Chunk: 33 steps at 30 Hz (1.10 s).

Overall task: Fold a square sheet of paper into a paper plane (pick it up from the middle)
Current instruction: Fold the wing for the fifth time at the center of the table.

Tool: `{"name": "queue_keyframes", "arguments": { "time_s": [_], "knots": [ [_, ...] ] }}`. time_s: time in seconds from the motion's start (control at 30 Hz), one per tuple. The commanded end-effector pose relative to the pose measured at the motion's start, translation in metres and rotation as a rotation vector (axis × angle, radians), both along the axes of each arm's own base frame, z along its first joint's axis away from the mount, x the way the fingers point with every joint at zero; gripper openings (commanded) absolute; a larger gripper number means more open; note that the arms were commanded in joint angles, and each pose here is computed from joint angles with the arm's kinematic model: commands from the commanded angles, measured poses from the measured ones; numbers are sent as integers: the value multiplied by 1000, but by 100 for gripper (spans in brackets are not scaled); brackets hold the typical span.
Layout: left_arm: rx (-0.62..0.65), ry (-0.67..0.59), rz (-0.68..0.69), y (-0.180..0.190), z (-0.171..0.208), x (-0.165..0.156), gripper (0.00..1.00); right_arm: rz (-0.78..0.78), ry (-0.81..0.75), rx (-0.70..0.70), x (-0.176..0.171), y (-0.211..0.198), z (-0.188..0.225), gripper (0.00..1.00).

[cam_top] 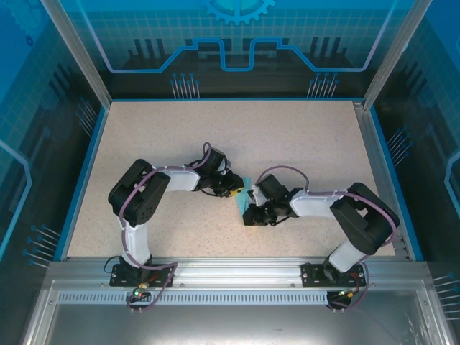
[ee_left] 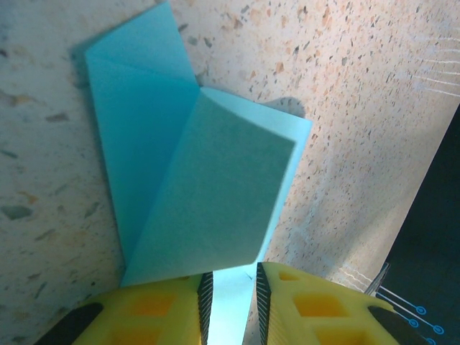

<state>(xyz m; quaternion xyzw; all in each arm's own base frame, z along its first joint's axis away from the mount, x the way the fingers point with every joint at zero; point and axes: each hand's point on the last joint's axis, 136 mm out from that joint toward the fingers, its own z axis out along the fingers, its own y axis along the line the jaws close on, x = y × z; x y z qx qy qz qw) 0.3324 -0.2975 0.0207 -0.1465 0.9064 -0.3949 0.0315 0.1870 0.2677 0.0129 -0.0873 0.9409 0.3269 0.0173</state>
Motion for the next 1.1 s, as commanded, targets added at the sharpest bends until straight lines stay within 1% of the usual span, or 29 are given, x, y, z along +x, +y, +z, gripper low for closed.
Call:
{"name": "queue_keyframes", "arguments": {
  "time_s": [0.0, 0.03, 0.1, 0.23, 0.37, 0.47, 0.53, 0.73, 0.93, 1.07],
  "knots": [
    [100, 103, 3, 16, -35, -21, 27, -10, 8, -90, -13, -19, 4, 20],
    [100, 104, 2, 16, -35, -21, 27, -22, -22, -80, -6, -18, 12, 22],
    [102, 108, 4, 17, -37, -22, 27, -40, -68, -34, 6, -14, 28, 23],
    [98, 108, 6, 16, -37, -21, 27, -67, -93, 114, 28, 8, 50, 17],
    [96, 105, 3, 15, -36, -21, 27, -61, -73, 182, 40, 29, 53, 13],
    [95, 107, 1, 15, -36, -21, 27, -67, -45, 207, 46, 39, 46, 11],
    [96, 106, -1, 15, -36, -22, 27, -84, -28, 198, 48, 39, 36, 10],
    [99, 110, 0, 16, -38, -22, 27, -91, 26, 185, 37, 32, 12, 10],
    [97, 107, 3, 15, -36, -21, 27, -89, 94, 150, 15, 18, -9, 10],
    [98, 108, 3, 15, -36, -21, 27, -79, 102, 152, 6, 15, -11, 11]
  ]
}}
